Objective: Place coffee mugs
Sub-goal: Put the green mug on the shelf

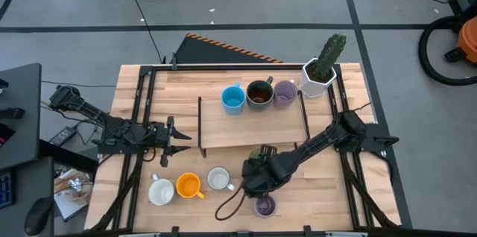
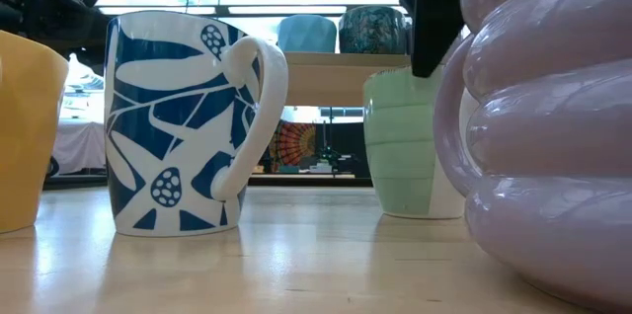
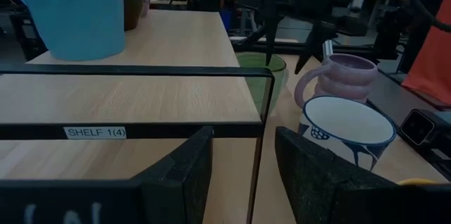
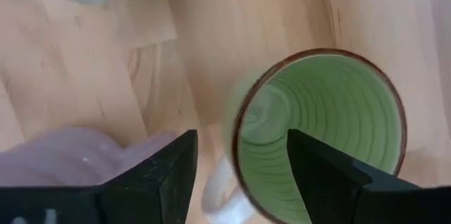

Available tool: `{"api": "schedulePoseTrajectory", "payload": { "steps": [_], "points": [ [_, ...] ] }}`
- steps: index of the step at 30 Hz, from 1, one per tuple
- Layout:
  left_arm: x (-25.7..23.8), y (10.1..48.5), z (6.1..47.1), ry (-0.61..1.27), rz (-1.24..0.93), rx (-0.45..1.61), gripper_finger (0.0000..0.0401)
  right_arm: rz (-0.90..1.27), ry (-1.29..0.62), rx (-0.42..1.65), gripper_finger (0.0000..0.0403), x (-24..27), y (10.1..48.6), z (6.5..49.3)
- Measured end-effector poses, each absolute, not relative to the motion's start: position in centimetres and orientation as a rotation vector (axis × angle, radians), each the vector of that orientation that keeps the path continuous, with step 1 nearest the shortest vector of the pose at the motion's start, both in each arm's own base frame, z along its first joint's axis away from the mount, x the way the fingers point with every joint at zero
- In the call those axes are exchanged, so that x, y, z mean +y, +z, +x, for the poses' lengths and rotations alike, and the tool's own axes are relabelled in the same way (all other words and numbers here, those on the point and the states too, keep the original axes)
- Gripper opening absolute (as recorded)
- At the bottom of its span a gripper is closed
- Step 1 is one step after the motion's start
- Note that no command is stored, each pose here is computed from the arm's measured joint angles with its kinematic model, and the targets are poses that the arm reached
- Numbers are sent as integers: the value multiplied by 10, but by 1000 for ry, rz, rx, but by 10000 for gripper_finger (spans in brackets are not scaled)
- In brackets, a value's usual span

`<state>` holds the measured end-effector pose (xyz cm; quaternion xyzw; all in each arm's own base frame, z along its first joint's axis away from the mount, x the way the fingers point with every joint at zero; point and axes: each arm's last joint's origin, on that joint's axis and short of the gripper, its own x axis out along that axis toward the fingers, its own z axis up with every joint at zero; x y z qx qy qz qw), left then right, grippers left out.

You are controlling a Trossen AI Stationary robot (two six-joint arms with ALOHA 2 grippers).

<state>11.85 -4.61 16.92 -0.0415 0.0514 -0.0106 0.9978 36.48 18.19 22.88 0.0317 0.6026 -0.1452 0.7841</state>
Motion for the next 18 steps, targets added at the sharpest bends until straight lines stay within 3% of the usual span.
{"api": "schedulePoseTrajectory", "payload": {
  "steps": [18],
  "points": [
    [-46, 169, 118, -21, -97, 103, 162, 76, -278, 1375, 159, 176, 207, 367]
  ]
}}
